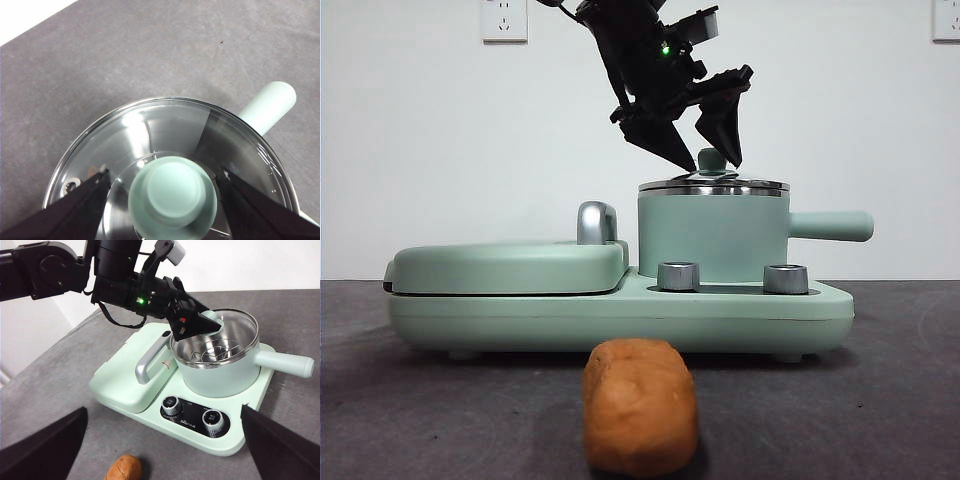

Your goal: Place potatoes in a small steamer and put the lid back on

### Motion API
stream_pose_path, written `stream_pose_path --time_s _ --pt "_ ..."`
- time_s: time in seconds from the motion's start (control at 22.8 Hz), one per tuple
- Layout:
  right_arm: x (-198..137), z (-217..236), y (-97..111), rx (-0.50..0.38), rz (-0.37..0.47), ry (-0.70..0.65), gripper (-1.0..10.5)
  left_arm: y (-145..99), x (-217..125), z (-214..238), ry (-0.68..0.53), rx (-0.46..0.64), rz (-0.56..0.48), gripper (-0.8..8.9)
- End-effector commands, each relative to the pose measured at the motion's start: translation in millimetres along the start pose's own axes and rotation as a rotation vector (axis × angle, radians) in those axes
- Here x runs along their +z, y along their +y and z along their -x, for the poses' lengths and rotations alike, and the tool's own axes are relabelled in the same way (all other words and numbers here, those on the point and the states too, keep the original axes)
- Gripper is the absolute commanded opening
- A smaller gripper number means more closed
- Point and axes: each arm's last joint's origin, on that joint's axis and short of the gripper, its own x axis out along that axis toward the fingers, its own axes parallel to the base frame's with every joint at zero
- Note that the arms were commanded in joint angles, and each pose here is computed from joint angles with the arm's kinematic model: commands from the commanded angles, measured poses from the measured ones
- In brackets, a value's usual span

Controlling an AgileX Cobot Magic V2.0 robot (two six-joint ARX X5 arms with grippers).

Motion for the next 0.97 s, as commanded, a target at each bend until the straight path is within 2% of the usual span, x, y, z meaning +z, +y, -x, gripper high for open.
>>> stream_pose_path --time_s 0.04,0.35,0.44,0.57,0.75,0.97 --pt "4 1 2 0.000 0.019 -0.013 4.9 -4 3 -8 -0.008 -0.005 -0.013 3.33" --pt "4 1 2 0.000 0.019 -0.013 4.9 -4 2 -10 -0.008 -0.005 -0.009 2.96" --pt "4 1 2 0.000 0.018 -0.013 4.9 -4 1 -10 -0.001 -0.006 -0.009 2.38" --pt "4 1 2 0.000 0.018 -0.013 4.9 -4 -1 -12 0.014 -0.008 -0.008 2.31" --pt "4 1 2 0.000 0.018 -0.012 4.9 -4 -1 -13 0.011 -0.007 -0.014 0.25" --pt "4 1 2 -0.001 0.018 -0.013 4.9 -3 15 1 -0.021 -0.003 -0.014 0.14"
